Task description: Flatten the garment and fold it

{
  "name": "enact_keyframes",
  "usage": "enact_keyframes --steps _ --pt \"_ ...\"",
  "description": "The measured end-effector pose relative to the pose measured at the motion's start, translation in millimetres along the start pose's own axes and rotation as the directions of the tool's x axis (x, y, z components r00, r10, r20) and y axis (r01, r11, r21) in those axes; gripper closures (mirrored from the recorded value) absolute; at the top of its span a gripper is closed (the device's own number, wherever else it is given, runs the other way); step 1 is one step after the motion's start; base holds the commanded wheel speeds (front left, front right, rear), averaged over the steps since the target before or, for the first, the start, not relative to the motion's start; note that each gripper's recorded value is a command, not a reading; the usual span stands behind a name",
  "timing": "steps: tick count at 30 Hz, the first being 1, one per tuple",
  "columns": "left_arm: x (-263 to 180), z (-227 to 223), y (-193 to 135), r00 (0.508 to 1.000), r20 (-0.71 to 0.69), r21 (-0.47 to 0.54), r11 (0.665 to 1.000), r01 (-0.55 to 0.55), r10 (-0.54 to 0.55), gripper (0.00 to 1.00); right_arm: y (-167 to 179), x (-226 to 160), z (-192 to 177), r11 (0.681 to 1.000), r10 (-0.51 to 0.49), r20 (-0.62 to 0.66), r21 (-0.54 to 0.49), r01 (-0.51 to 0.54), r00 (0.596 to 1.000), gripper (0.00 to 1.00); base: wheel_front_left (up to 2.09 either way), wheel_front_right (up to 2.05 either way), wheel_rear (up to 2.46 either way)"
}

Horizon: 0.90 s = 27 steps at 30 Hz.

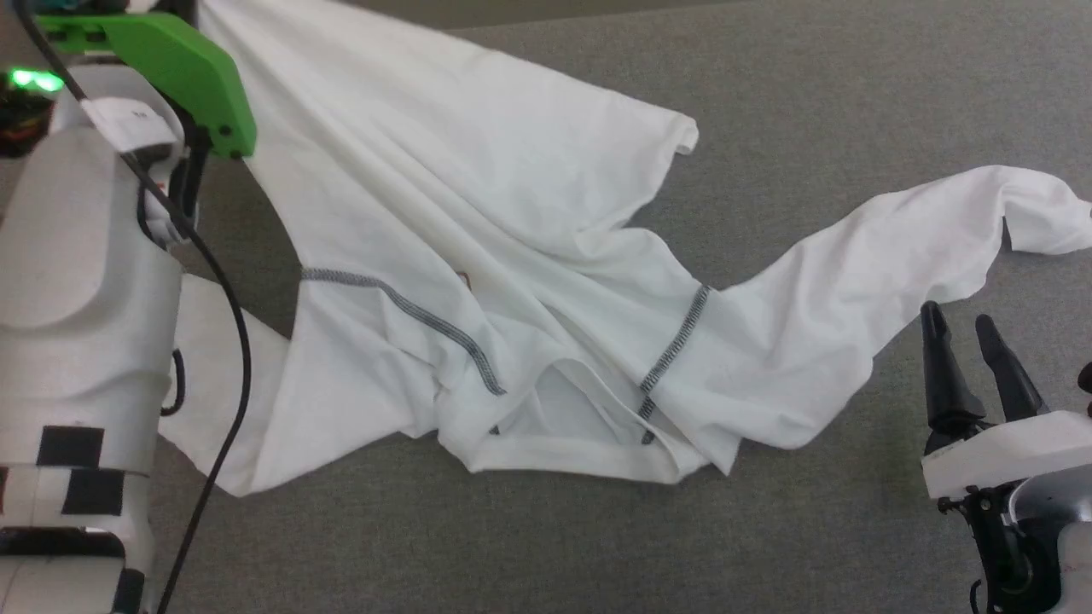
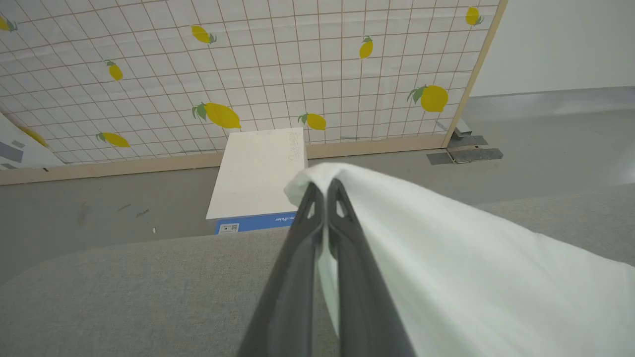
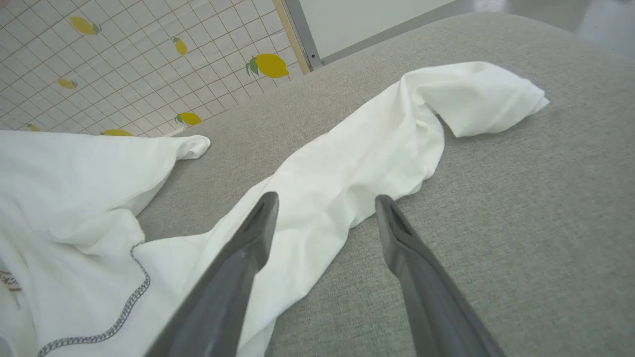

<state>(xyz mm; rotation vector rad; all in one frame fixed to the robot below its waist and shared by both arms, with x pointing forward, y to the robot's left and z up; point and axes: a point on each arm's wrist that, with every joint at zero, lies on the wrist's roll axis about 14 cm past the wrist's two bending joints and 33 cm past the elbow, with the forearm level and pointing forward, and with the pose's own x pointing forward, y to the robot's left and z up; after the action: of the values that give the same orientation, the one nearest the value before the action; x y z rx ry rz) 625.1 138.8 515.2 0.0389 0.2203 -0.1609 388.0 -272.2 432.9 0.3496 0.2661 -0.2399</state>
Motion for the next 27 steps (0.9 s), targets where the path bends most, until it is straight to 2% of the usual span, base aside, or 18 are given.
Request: enact_keyframes --steps 4,5,6,9,13,16,21,25,27 --pt "15.5 -0.3 4.9 1.0 0.009 0.008 1.0 -0.009 0.009 1.0 -3.2 3.8 -10.1 1.0 -0.012 -0.023 -0.004 0.012 1.0 0.0 0.0 0.0 0.0" --pt "17.9 -11.7 4.3 1.0 -0.029 0.001 1.0 -0.007 0.007 0.38 -3.8 4.8 -12.4 1.0 -0.014 -0.029 -0.005 0.014 0.999 0.0 0.0 0.0 0.0" --pt "19.4 -21.2 3.7 0.998 -0.055 -0.017 1.0 -0.008 0.007 0.0 -4.1 5.5 -13.8 1.0 -0.016 -0.033 -0.006 0.016 0.999 0.0 0.0 0.0 0.0" --pt "19.7 -21.4 -3.6 0.999 -0.03 -0.084 0.996 0.017 -0.019 0.0 -3.6 6.0 -15.3 1.0 -0.015 -0.034 -0.004 0.014 0.999 0.0 0.0 0.0 0.0" --pt "10.4 8.2 -6.0 0.992 0.12 -0.191 0.979 0.068 -0.045 0.0 1.1 6.7 -12.3 1.0 -0.001 -0.026 -0.005 0.0 1.0 0.0 0.0 0.0 0.0" --pt "-9.7 26.4 7.1 0.971 0.238 -0.214 0.974 0.073 -0.021 0.0 8.4 7.3 -10.0 1.0 0.022 -0.026 -0.007 -0.022 0.999 0.0 0.0 0.0 0.0" --pt "-65.1 14.9 45.9 0.942 0.322 -0.235 0.972 -0.017 0.095 0.0 25.6 4.4 -12.1 0.997 0.073 -0.047 -0.004 -0.073 0.996 0.0 0.0 0.0 0.0" --pt "-119.6 -22.5 72.2 0.934 0.285 -0.26 0.956 -0.139 0.214 0.0 44.7 -0.8 -20.3 0.991 0.128 -0.098 -0.029 -0.132 0.987 0.0 0.0 0.0 0.0" --pt "-148.0 -45.8 78.9 0.929 0.24 -0.312 0.929 -0.201 0.282 0.0 59.5 -4.1 -23.7 0.982 0.167 -0.128 -0.071 -0.177 0.978 0.0 0.0 0.0 0.0"
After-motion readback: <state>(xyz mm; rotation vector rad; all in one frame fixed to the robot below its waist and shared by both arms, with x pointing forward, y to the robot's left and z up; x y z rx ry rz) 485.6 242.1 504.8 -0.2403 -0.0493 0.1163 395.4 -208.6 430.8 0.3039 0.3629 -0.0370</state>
